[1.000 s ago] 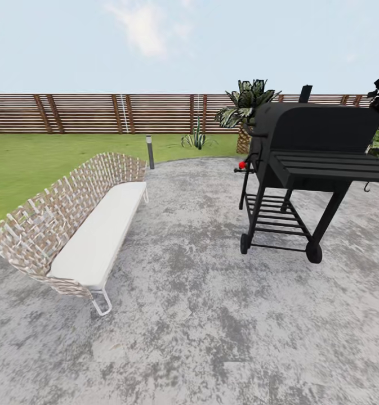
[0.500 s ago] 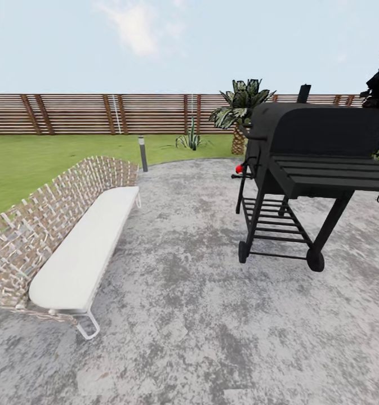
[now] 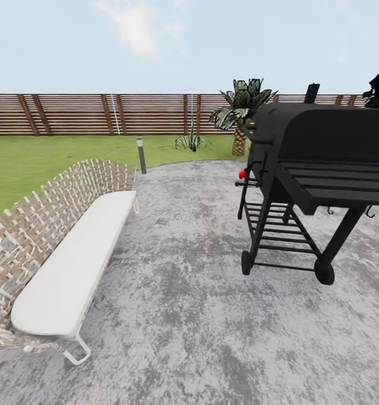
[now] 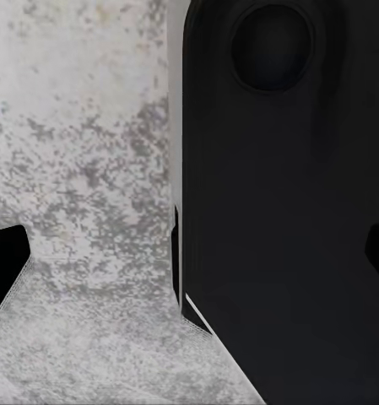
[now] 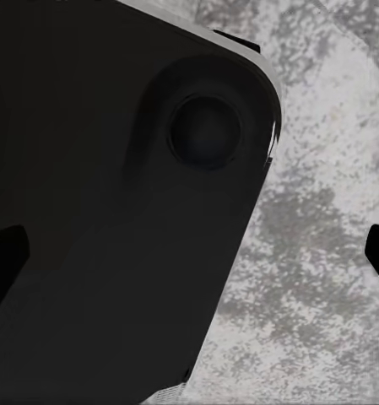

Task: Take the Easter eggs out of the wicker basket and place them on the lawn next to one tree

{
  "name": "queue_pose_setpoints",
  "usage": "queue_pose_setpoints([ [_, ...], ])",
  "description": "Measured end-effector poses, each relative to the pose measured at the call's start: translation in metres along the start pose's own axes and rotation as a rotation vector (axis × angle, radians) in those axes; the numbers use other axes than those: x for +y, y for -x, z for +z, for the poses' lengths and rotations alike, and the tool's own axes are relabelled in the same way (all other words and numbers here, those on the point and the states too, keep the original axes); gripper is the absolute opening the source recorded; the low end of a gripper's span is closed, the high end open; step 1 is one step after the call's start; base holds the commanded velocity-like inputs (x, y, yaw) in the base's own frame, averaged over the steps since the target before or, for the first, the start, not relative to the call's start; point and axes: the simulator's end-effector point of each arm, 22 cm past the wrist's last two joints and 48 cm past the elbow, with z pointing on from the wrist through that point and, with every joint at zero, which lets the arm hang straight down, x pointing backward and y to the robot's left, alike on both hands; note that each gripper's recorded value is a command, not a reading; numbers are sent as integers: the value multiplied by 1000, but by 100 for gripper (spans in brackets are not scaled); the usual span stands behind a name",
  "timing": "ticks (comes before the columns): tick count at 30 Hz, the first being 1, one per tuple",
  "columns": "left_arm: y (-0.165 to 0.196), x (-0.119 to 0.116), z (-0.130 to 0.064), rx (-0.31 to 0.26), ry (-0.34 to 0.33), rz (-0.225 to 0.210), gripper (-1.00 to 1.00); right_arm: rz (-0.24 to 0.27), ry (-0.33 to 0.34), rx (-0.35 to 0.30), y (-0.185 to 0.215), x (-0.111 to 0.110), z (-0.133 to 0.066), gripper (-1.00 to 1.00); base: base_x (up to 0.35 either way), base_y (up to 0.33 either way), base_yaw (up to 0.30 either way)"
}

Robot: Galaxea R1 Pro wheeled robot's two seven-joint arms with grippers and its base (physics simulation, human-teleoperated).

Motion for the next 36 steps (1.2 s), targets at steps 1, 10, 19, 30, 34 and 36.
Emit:
queue_pose_setpoints([
  [1,0,0,0,0,0,0,100,0,0,0,0,0,0,100,339,0,0],
  [10,0,0,0,0,0,0,100,-3,-1,1,0,-1,0,100,339,0,0],
  [19,0,-1,0,1,-2,-3,100,-6,-5,4,-1,-2,0,100,151,0,0],
  [30,-1,-1,0,3,-3,-3,100,-4,4,0,1,2,0,100,0,0,105],
  [34,-1,-1,0,2,-3,-3,100,-4,4,-1,1,2,0,100,0,0,223],
  [36,-1,-1,0,2,-3,-3,100,-5,5,-1,1,3,0,100,55,0,60],
])
